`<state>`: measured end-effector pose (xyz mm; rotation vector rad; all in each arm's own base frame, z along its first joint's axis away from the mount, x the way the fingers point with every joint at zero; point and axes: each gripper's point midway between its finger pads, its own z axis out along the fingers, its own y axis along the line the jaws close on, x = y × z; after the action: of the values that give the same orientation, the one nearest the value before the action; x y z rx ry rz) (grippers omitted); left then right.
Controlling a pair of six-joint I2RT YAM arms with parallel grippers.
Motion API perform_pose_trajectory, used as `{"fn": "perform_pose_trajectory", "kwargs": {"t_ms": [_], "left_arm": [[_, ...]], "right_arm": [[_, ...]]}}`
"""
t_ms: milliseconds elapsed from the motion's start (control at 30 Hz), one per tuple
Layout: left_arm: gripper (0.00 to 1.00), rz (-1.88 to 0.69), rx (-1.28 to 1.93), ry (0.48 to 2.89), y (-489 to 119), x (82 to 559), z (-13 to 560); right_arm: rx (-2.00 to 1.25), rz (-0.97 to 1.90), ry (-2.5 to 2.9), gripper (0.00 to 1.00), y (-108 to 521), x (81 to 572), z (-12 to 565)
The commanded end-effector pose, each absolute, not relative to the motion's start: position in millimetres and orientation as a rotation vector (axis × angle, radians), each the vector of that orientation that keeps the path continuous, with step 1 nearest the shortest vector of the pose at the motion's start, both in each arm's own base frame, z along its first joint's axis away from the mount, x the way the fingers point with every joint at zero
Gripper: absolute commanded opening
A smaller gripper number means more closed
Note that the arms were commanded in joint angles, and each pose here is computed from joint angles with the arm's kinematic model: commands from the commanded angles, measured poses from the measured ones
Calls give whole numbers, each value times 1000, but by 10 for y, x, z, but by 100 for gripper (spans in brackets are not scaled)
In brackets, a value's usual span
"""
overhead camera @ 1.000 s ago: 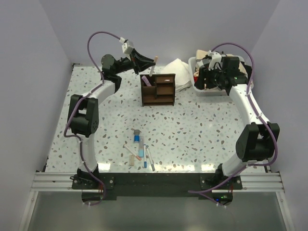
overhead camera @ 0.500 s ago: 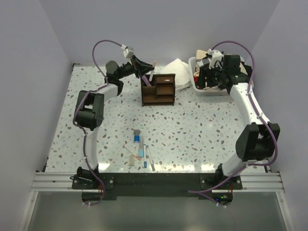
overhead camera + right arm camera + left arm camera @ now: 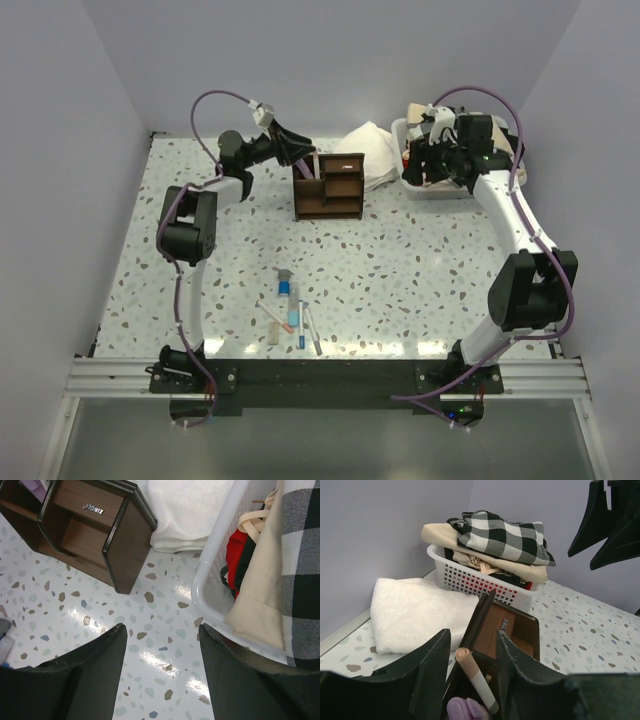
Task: Sort the stationery into containers
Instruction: Place the pen in the storage box.
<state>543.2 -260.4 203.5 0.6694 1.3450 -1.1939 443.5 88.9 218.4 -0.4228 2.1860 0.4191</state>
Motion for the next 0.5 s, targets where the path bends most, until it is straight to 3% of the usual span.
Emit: {"fn": "perform_pose_trajectory", "kwargs": {"t_ms": [0,67,200,267,300,333,400,467], "left_arm": [[49,-1129,730,1243,-2469,5419,2379],[58,-1125,725,1237,-2414,5383,2457],[62,-1077,760,1148,-2229,5183,3055],[69,-1035,751,1141,-2035,5123,3228],[79,-1013,770,1129,-1968,4984,3452],[100,-940,811,1129,-1848,4955,3412],[100,-842,873,1230,-1723,4756,3401],[100,-483,981,1255,-1487,4820,3146]], "right_arm": [[-450,410,2156,64,925,4468,2295],[-451,415,2153,64,933,4466,2306],[-516,435,2129,64,1027,4416,2365],[-717,460,2077,65,1284,4247,2399],[-810,468,2054,65,1405,4161,2385],[-948,490,2018,66,1681,3965,2383],[-1201,438,1923,69,1917,3778,2273],[-1440,438,1787,71,2247,3517,2198]]}}
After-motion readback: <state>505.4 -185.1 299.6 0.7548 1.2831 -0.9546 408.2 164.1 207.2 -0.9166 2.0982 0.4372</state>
